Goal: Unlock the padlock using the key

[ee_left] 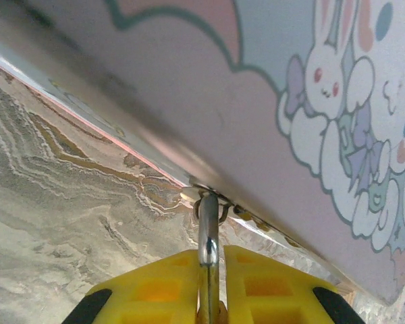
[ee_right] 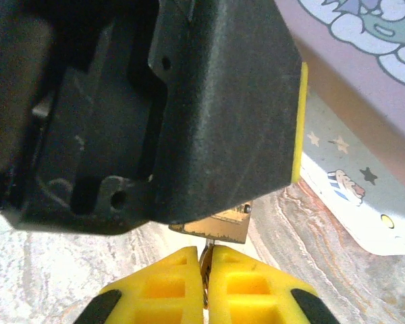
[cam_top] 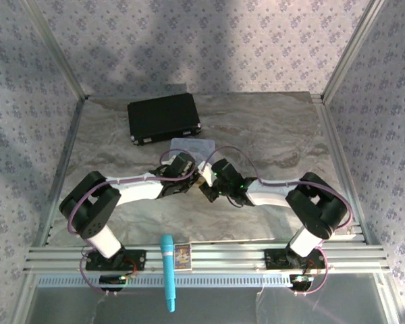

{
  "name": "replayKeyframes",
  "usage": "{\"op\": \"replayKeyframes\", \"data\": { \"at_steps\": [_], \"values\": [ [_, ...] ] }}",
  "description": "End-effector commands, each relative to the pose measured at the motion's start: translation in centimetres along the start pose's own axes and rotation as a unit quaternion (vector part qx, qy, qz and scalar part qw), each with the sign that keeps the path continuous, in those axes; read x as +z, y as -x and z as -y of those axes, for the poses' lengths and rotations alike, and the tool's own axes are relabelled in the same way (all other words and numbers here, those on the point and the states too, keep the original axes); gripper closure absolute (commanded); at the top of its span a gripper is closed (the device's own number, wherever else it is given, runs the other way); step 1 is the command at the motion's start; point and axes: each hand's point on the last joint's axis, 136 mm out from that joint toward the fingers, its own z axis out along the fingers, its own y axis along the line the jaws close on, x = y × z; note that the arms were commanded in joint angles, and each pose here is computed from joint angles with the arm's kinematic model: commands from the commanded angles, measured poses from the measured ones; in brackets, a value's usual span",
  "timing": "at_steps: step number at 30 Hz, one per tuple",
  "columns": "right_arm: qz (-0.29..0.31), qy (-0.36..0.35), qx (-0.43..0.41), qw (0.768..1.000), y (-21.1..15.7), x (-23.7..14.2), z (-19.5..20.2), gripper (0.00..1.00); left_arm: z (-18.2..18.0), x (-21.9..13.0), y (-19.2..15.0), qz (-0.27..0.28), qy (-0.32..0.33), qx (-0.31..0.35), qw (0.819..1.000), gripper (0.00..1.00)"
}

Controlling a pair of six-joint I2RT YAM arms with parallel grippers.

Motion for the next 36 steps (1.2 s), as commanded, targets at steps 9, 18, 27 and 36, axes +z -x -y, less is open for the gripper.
{"op": "replayKeyframes", "data": {
  "at_steps": [9,18,27,36],
  "values": [
    [0.032,0.058,0.136,0.989,-0.4,-0.3,2.4,0.97,0.1,-1.2,-0.9,-0.021,-0.019,-0.007,1.000,1.00],
    [0.035,0.077,0.161,0.983,-0.5,-0.4,2.5,0.98,-0.2,-1.1,-1.0,-0.022,-0.016,-0.009,1.000,0.98],
    [0.025,0.074,0.159,0.984,-0.8,-0.2,1.9,1.00,-1.3,-0.8,-1.5,-0.022,0.004,0.002,1.000,0.85],
    [0.017,0.068,0.161,0.984,-1.3,0.0,1.8,1.00,-0.7,-1.4,-1.4,-0.012,0.001,0.017,1.000,0.78]
  ]
}}
